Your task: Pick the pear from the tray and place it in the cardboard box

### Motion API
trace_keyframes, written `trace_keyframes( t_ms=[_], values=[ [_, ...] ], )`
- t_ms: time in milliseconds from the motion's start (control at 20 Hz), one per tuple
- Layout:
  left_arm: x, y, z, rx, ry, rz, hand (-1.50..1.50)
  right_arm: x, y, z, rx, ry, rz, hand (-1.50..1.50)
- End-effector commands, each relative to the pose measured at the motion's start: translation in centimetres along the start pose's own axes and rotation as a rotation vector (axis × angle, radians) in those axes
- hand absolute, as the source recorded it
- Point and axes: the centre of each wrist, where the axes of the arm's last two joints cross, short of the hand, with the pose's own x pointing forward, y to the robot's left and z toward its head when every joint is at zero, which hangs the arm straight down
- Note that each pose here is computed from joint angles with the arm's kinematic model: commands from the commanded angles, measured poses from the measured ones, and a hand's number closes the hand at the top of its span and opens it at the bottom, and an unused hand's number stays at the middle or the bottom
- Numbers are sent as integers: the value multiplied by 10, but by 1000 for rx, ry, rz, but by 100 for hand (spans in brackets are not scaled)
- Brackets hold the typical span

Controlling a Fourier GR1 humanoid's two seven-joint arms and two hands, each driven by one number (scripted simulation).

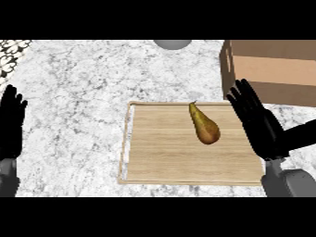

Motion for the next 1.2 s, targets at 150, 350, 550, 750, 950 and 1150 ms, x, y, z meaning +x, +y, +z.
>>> trace_keyframes(
  t_ms=[150, 350, 550, 750, 950, 1150],
  values=[
    [-24, -7, 8, -58, 17, -78, 0, 59, 9, -17, 36, -308, 465, 150],
    [-33, -20, 17, -108, 74, -64, 0, 91, -41, -15, -49, -304, 1118, 150],
    [-51, -48, 35, -153, 75, -60, 0, 36, -14, 10, -225, -461, 1093, -150],
    [-45, -25, 21, -172, 71, -59, 0, 44, 5, 15, -279, -476, 1250, -150],
    [-57, -45, 24, -165, 63, -60, 0, 76, 22, 31, -265, -283, 1385, -150],
    [-52, -48, 22, -170, 74, -50, 0, 90, 61, 54, -265, -148, 1397, -150]
  ],
)
